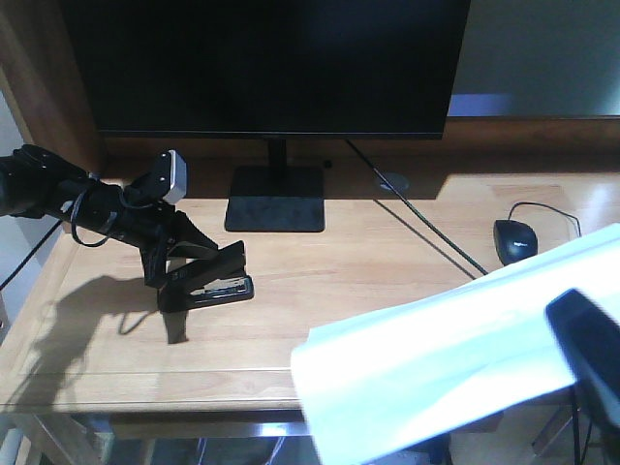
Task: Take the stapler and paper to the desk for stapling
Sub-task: 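Swing the right gripper with the white paper over the desk center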
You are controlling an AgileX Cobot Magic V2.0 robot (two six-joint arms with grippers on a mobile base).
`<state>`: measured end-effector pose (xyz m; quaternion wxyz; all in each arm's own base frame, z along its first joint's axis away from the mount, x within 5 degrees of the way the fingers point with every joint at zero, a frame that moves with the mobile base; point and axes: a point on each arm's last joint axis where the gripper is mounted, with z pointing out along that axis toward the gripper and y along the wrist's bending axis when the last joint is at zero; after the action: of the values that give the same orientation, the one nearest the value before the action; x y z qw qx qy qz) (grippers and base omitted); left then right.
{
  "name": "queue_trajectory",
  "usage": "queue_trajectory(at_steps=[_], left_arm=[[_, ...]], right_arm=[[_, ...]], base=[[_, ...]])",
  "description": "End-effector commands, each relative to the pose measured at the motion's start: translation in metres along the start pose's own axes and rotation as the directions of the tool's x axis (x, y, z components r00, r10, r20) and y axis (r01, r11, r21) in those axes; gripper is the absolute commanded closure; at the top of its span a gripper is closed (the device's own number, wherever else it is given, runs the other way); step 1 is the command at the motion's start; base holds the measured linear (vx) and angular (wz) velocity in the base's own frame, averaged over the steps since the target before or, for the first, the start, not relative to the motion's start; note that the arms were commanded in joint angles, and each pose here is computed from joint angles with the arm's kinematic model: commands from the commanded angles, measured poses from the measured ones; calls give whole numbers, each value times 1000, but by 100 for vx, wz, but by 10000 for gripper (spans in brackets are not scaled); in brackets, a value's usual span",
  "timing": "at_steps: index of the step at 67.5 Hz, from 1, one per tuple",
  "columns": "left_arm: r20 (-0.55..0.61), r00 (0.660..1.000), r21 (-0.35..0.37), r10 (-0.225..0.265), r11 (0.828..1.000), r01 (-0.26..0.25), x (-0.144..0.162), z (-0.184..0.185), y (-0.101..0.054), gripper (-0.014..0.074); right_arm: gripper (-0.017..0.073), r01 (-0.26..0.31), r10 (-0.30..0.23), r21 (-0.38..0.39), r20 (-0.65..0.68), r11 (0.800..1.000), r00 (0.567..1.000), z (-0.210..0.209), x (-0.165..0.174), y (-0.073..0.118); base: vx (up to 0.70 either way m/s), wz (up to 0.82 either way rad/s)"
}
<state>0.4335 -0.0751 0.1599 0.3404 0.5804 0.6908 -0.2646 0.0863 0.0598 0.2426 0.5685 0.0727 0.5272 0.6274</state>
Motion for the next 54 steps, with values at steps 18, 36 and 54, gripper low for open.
queue_trajectory(at_steps=[18, 36, 54], left_arm=[[77, 997, -37, 30, 999, -27, -31, -19, 0, 600], [77, 997, -37, 30, 999, -27, -31, -19, 0, 600], [77, 997, -37, 30, 999, -27, -31, -19, 0, 600]], right_arm=[[561, 75, -121, -134, -381, 988, 917, 16, 21, 20], [561, 156, -173, -80, -591, 984, 788, 40, 15, 32], [561, 213, -137, 0, -764, 977, 630, 72, 9, 20]], base=[[0, 0], [0, 0], [0, 0]])
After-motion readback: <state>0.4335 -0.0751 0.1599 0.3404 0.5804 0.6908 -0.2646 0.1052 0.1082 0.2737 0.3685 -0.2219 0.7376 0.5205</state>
